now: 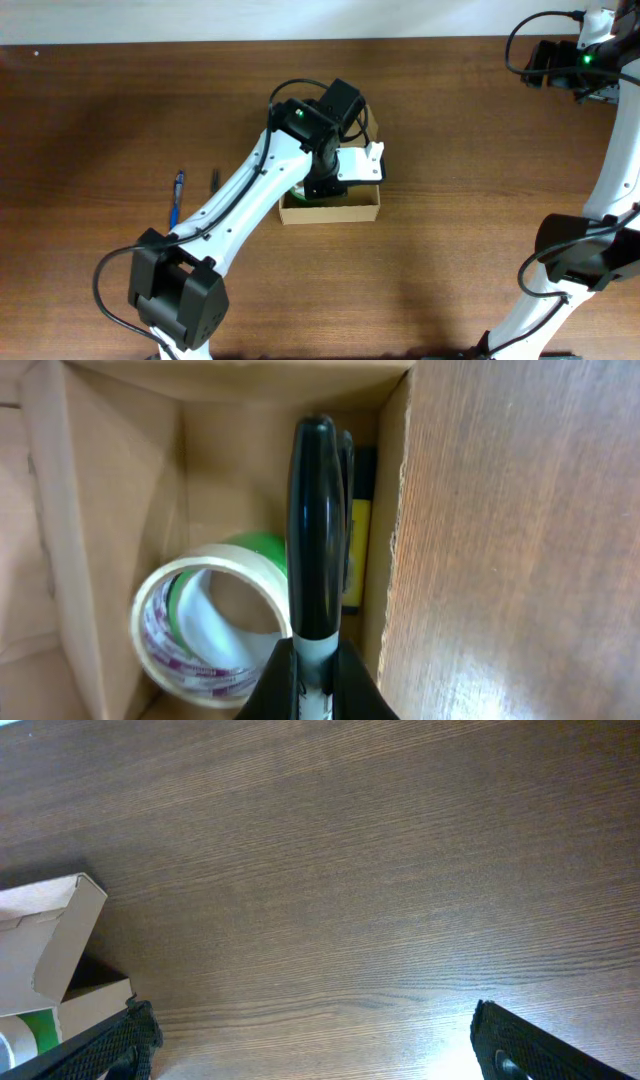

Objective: Pack container
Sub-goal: 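Carry the black marker right into the box and release it, then move the left gripper back to the blue pen and grasp it, then carry the blue pen right into the box and release it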

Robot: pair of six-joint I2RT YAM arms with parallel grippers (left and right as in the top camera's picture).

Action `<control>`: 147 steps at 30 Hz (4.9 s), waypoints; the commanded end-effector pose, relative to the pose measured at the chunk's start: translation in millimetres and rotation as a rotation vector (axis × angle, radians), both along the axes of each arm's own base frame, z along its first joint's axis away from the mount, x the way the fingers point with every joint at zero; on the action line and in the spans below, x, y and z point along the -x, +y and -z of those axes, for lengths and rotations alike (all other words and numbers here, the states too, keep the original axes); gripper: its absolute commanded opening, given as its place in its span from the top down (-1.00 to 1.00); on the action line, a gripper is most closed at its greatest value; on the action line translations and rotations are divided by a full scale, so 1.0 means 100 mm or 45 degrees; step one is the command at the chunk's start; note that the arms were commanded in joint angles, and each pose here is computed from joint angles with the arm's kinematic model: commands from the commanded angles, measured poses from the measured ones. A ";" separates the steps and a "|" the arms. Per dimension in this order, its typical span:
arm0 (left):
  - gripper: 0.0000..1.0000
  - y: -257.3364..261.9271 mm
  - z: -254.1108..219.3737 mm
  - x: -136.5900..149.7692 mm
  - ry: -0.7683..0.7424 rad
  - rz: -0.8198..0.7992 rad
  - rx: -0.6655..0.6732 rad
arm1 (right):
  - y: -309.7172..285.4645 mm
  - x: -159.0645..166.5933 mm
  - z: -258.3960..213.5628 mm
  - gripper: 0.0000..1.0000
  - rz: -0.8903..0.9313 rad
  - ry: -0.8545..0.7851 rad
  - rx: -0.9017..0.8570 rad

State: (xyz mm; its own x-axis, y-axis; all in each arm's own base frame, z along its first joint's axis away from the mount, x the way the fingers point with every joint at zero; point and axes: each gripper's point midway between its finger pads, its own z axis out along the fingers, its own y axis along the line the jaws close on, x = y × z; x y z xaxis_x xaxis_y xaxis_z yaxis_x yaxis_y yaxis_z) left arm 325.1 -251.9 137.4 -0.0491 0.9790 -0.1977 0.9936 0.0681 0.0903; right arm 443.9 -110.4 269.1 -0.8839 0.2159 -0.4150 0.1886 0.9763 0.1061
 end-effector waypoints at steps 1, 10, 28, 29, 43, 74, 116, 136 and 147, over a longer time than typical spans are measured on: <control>0.96 0.03 0.15 0.05 0.018 0.038 -0.017 | -0.01 0.01 -0.03 -0.98 0.014 -0.011 -0.008; 0.96 0.06 0.36 0.07 0.018 0.079 -0.031 | -0.01 0.00 -0.03 -0.98 0.014 -0.011 -0.008; 0.74 0.04 0.47 0.05 0.034 0.079 -0.036 | -0.01 0.00 -0.03 -0.98 0.014 -0.012 -0.007; 0.73 0.03 0.49 0.04 0.038 0.080 -0.039 | -0.01 0.00 -0.03 -0.98 0.014 -0.012 -0.007; 0.87 0.25 0.55 -0.14 -0.054 -0.015 -0.220 | -0.01 0.00 -0.03 -0.98 0.014 -0.012 -0.007; -0.21 2.89 0.60 0.09 0.098 -1.812 -0.047 | -0.01 0.00 -0.03 -0.98 0.014 -0.012 -0.007; 0.06 3.13 1.55 -0.04 0.271 -1.822 -0.153 | -0.01 0.00 -0.03 -0.98 0.014 -0.012 -0.007; 0.96 3.17 0.59 -0.51 0.231 -1.825 -0.096 | -0.01 0.00 -0.03 -0.98 0.014 -0.011 -0.008; 0.96 1.84 -1.28 -0.91 -0.067 -0.976 0.272 | -0.01 0.00 -0.03 -0.98 0.014 -0.012 -0.007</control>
